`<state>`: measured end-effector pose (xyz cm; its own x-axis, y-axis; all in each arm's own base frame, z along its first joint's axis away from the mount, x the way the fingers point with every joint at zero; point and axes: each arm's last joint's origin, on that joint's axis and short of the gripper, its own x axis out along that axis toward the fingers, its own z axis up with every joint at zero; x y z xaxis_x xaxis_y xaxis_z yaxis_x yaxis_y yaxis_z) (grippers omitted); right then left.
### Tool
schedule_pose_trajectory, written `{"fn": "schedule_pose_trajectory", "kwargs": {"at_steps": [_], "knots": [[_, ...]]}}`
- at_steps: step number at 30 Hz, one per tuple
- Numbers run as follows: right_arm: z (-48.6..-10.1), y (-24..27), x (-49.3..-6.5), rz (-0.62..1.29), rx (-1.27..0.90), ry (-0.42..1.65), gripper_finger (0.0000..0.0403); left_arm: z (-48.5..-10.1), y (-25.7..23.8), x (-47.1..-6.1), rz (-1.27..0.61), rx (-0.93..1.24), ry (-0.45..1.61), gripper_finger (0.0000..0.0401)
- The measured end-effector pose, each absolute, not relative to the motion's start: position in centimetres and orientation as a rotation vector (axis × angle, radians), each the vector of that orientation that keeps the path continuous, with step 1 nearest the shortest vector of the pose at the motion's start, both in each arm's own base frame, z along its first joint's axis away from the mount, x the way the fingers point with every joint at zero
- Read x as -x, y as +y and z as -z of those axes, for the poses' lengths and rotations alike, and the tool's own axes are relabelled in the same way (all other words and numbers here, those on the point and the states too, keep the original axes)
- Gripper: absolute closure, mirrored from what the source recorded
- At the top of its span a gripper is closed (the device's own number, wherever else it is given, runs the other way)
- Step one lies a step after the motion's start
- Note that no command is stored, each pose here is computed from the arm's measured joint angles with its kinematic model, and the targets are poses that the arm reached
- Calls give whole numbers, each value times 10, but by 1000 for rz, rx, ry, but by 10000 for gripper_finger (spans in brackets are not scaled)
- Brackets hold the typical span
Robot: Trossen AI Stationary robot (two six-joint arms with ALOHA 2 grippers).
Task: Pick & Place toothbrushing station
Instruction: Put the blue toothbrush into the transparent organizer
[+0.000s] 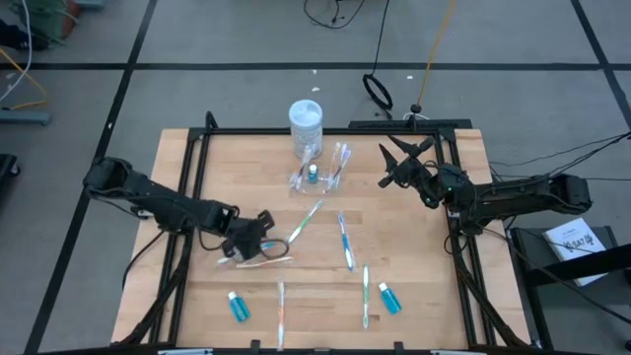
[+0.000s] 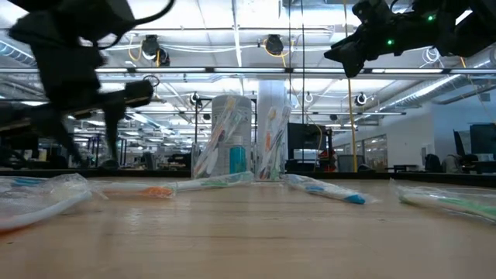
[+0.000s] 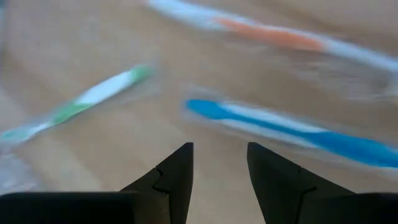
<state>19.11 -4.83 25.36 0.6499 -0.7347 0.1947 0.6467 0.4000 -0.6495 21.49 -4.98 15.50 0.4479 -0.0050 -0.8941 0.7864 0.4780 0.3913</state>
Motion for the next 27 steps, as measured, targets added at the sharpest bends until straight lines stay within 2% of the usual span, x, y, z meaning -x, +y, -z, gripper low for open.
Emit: {"fn": "schedule_pose_trajectory", "kwargs": {"at_steps": [4,6,8,11,13,15,21,27], "knots": [[-253,-48,-191,876,761,133,257,-160,-40,-224,498,-888,955,245],[-253,-48,-191,876,761,133,257,-167,-39,-229,419,-767,964,245],[-253,-48,-191,876,762,133,257,-177,-39,-235,298,-564,956,245],[-253,-48,-191,875,773,138,257,-192,-40,-243,116,-148,963,245],[-253,-48,-191,875,778,141,257,-199,-40,-243,62,125,1010,245],[-253,-48,-191,875,775,140,257,-201,-42,-240,73,301,1091,245],[-252,-48,-191,872,778,149,257,-178,-47,-212,-19,391,1349,245],[-252,-48,-192,870,782,156,257,-159,-51,-201,-13,497,1405,245]]}}
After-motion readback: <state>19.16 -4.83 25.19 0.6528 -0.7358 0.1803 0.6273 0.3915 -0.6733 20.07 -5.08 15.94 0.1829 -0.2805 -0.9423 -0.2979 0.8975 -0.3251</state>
